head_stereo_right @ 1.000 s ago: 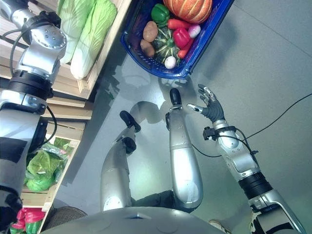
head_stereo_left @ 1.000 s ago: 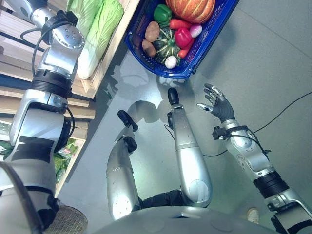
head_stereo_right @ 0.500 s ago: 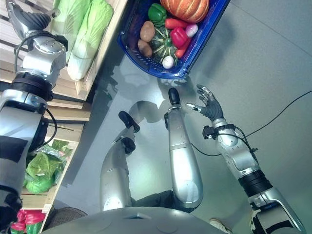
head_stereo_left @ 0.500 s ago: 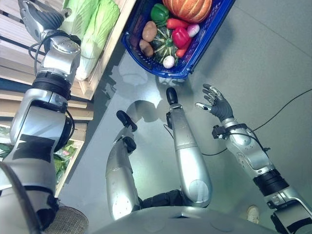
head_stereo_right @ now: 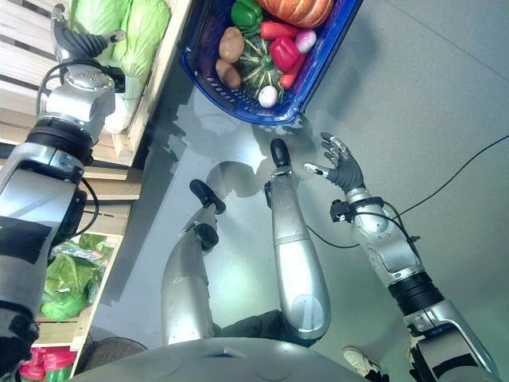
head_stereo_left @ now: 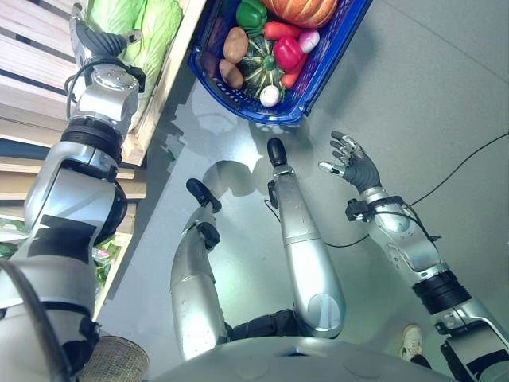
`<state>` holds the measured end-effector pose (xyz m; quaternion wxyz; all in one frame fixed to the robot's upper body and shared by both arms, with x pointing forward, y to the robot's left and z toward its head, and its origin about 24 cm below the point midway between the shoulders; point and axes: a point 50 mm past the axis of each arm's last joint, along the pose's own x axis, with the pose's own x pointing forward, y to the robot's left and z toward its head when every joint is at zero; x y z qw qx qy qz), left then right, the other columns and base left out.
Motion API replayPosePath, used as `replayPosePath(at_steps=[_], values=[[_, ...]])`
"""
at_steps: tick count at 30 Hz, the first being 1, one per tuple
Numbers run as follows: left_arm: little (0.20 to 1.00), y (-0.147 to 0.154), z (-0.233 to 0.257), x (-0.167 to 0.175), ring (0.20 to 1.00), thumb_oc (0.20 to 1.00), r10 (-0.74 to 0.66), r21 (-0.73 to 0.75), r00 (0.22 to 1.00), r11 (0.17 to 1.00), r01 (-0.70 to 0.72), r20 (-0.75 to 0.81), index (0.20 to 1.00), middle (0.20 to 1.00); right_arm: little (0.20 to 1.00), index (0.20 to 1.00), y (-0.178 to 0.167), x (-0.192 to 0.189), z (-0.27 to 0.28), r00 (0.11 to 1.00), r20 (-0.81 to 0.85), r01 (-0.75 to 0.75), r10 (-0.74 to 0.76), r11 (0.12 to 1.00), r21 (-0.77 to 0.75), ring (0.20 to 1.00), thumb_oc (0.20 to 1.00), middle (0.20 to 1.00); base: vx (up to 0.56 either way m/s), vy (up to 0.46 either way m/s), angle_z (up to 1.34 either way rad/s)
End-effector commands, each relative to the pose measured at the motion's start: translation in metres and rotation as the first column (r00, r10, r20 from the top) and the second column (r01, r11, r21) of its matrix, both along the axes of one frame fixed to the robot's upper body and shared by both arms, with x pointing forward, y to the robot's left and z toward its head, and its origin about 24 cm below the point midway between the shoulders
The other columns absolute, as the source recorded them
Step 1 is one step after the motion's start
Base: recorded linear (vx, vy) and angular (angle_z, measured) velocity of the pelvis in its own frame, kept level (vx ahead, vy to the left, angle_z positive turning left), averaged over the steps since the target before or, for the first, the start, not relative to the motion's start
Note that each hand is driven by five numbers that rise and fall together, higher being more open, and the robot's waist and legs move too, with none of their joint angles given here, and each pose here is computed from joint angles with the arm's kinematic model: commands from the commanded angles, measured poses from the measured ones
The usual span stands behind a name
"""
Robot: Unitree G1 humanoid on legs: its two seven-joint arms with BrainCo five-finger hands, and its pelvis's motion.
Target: Pick up fruits and vegetables into the basket
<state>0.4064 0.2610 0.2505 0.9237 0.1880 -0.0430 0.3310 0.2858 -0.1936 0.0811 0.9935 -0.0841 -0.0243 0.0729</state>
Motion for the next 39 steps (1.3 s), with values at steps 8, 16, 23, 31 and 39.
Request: replayPosePath(at_steps=[8,16,23,31,39], values=[[1.000,0.007,-0.069,-0.001,1.000,1.000,-0.190,-0.310,0.943,0.945,0.101,-0.274,1.000,1.000,1.000,1.000,-0.004,0.001,0.009,1.000,0.003,-0.015,0.015,1.000,-0.002,1.000,1.000,1.000,0.00,0.005,-0.03],[1.000,0.031,-0.087,-0.015,1.000,1.000,-0.064,-0.289,0.898,0.954,-0.072,-0.435,1.000,1.000,1.000,1.000,-0.009,0.005,0.015,1.000,-0.007,-0.011,0.011,1.000,-0.011,1.000,1.000,1.000,0.01,0.010,-0.03],[1.000,0.043,-0.099,-0.023,1.000,1.000,-0.043,-0.248,0.840,0.962,-0.111,-0.540,1.000,1.000,1.000,1.000,-0.010,0.006,0.013,1.000,-0.010,-0.010,0.010,1.000,0.000,1.000,1.000,1.000,0.00,-0.003,-0.07],[1.000,0.031,-0.124,-0.026,1.000,1.000,-0.203,-0.313,0.741,0.950,-0.011,-0.640,1.000,1.000,1.000,1.000,-0.008,0.008,0.015,1.000,-0.002,-0.018,0.018,1.000,0.014,1.000,1.000,1.000,0.00,-0.009,-0.04],[1.000,0.004,-0.139,-0.022,1.000,1.000,-0.461,-0.526,0.673,0.841,0.124,-0.578,1.000,1.000,1.000,1.000,-0.008,0.009,0.020,1.000,-0.001,-0.030,0.030,1.000,0.004,1.000,1.000,1.000,0.00,0.005,-0.01]])
